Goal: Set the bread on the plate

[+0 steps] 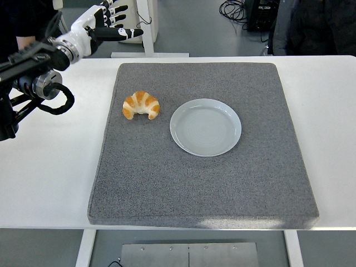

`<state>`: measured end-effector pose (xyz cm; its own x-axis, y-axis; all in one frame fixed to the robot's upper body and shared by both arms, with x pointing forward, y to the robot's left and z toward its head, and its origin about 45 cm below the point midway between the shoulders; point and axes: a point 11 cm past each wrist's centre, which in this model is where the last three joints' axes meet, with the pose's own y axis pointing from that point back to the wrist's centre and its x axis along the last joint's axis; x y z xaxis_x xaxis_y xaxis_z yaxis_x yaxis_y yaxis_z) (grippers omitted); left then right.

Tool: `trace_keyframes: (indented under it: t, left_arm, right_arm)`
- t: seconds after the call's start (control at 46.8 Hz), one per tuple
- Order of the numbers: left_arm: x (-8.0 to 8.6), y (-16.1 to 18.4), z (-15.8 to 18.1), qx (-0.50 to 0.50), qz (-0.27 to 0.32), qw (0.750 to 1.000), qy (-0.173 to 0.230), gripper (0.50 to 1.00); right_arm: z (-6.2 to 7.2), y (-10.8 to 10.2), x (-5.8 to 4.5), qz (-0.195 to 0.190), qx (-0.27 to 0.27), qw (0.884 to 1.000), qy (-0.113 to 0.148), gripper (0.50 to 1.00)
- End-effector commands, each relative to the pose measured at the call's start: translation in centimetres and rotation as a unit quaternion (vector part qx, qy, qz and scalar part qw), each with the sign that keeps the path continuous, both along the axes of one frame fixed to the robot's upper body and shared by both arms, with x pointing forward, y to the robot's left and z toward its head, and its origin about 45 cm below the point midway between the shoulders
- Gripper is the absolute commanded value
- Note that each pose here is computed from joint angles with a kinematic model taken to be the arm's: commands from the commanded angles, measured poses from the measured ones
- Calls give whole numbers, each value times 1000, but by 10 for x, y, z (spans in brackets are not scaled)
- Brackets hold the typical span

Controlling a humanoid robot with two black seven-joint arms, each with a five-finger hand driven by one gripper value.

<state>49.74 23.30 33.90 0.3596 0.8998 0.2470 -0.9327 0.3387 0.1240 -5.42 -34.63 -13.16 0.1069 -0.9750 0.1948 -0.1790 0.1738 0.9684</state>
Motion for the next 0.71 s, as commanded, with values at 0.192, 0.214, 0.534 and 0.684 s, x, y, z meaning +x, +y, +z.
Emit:
trace_keyframes:
  t: [0.192,0.214,0.534,0.684]
  left_arm:
    - [-19,4,-15,208,-65,976,28,951]
    - [-20,5,-17,220,-69,973,32,951]
    - [-37,15,-51,372,-133,918,9,951]
    - [-42,15,-65,411,-141,899,-44,951]
  right_arm:
    - [0,0,0,1,0,1000,0,1000]
    - [0,0,0,1,0,1000,0,1000]
    - [0,0,0,1,0,1000,0,1000]
    - [0,0,0,2,1,1000,0,1000]
